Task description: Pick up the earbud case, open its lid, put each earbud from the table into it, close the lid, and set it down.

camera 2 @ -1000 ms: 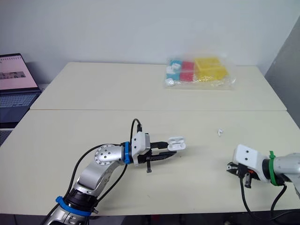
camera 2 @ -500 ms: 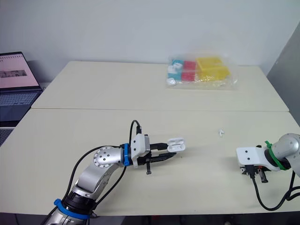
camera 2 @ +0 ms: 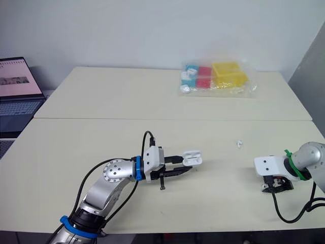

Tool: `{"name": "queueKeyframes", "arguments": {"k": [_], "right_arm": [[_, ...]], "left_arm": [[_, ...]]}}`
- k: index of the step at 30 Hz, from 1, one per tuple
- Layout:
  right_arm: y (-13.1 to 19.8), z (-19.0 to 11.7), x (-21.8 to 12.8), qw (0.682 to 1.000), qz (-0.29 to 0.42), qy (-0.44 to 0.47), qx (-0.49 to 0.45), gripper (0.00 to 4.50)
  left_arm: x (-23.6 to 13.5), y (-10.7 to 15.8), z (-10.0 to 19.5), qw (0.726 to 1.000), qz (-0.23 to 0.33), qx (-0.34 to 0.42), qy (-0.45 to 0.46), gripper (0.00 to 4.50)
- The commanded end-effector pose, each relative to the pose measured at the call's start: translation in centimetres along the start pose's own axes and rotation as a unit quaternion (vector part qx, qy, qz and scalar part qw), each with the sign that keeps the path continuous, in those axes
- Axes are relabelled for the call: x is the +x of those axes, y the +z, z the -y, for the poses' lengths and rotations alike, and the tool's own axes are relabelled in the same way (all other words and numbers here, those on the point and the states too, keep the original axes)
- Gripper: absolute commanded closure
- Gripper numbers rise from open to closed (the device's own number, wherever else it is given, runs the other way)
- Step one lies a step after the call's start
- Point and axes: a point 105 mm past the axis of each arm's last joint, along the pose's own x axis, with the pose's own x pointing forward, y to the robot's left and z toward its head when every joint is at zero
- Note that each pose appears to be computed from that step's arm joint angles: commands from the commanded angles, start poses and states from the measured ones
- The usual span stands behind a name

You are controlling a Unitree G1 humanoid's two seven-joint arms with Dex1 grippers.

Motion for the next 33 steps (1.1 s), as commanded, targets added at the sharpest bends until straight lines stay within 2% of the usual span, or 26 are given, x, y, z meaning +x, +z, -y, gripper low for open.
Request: {"name": "queueKeyframes", "arguments": {"k": [1, 4, 9, 15, 19, 28, 33], "right_arm": [[1.1, 0.2, -2.5, 0.999, 0.025, -0.018, 0.019, 0.99], [2.1, -0.3, -3.1, 0.997, 0.036, -0.031, 0.058, 0.99], [2.1, -0.7, -2.8, 0.993, -0.015, -0.058, 0.098, 0.99], [1.7, -1.9, -2.2, 0.993, -0.047, -0.029, 0.108, 0.99], [1.2, -1.0, -1.4, 0.991, -0.056, -0.046, 0.112, 0.99], [-0.4, -1.3, -0.4, 0.989, -0.085, -0.020, 0.118, 0.99], [-0.1, -1.1, 0.0, 0.990, -0.072, -0.018, 0.121, 0.99]], "left_arm": [[0.3, 0.8, 0.1, 1.000, 0.016, 0.014, 0.002, 3.72], [0.4, 0.7, 0.4, 1.000, 0.017, 0.011, 0.005, 3.72], [0.6, 0.7, 0.8, 1.000, 0.019, 0.006, 0.005, 3.72], [0.9, 0.6, 1.0, 1.000, 0.021, 0.003, 0.004, 3.72], [1.1, 0.5, 1.2, 1.000, 0.023, 0.001, 0.002, 3.72], [1.4, 0.5, 1.3, 1.000, 0.026, 0.001, 0.002, 3.72], [1.4, 0.5, 1.3, 1.000, 0.026, 0.002, 0.003, 3.72]]}}
